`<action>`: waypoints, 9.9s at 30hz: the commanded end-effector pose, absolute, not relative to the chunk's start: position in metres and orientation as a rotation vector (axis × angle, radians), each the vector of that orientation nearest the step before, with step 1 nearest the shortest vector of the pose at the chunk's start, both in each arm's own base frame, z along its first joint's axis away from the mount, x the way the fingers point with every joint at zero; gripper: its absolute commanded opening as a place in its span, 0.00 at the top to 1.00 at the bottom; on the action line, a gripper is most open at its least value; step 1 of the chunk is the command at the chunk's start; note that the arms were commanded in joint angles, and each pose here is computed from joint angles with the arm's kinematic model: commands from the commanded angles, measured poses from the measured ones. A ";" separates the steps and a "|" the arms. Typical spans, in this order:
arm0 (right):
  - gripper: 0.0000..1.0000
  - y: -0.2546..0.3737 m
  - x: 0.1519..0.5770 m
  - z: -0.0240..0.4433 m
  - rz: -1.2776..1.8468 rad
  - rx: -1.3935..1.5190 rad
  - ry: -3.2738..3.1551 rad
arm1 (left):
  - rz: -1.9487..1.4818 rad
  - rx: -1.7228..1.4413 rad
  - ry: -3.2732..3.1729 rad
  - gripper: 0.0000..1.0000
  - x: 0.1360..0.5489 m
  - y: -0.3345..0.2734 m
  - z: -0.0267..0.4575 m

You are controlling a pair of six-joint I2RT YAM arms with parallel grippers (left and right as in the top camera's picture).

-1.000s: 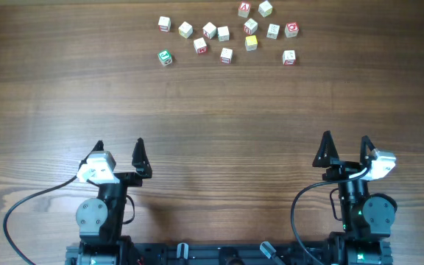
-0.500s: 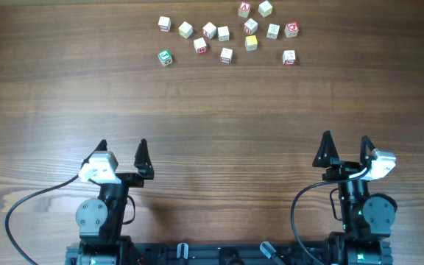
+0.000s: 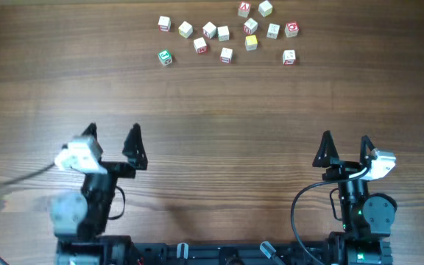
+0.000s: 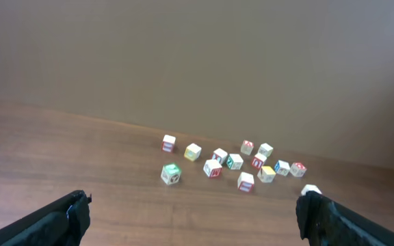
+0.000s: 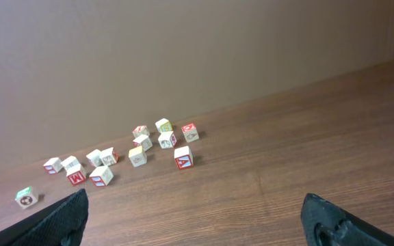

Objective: Form a circle
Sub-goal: 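Reach the left gripper to the block cluster and grasp the 'O' block, then carry the 'O' block right and set it down below the cluster, then grasp the bird-picture block with the left gripper, then place the bird block beside the 'O' block with the left gripper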

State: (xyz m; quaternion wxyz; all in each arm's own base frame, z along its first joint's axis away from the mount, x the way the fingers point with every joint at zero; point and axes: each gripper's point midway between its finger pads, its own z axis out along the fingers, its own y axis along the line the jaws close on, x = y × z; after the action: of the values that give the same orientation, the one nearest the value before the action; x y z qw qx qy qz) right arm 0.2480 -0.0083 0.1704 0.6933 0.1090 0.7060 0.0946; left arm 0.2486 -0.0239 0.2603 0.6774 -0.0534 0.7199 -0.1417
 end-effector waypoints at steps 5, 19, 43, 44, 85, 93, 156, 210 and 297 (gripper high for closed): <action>0.00 -0.010 0.248 0.170 0.206 0.254 1.577 | -0.392 -0.039 1.797 0.00 0.297 -0.043 0.321; 0.00 -0.010 0.248 0.170 0.206 0.254 1.577 | -0.442 0.206 2.095 0.00 0.403 -0.115 0.331; 0.00 -0.010 0.248 0.170 0.206 0.254 1.577 | -0.454 -0.063 2.158 0.01 0.559 -0.187 0.123; 0.00 -0.010 0.248 0.170 0.206 0.254 1.577 | -0.456 -0.065 2.159 0.00 0.563 -0.189 0.112; 0.00 -0.010 0.248 0.170 0.206 0.254 1.577 | -0.406 0.131 2.320 0.84 0.493 -0.233 0.174; 0.00 -0.010 0.248 0.170 0.206 0.254 1.577 | -0.343 0.332 2.535 0.85 0.422 -0.282 0.128; 0.00 -0.010 0.248 0.170 0.206 0.254 1.577 | -0.518 0.564 2.469 0.31 0.403 -0.403 0.019; 0.00 -0.010 0.248 0.170 0.206 0.254 1.577 | -0.478 0.222 2.329 0.14 0.545 -0.268 -0.003; 0.00 -0.010 0.248 0.170 0.206 0.254 1.577 | -0.442 0.698 2.508 0.68 0.367 -0.340 -0.019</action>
State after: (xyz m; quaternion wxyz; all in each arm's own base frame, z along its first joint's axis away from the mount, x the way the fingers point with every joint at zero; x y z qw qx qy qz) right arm 0.2481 -0.0084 0.1699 0.6925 0.1093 0.7068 0.0944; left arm 0.3746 -0.3498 0.0088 0.2729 0.2490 0.9106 -0.1851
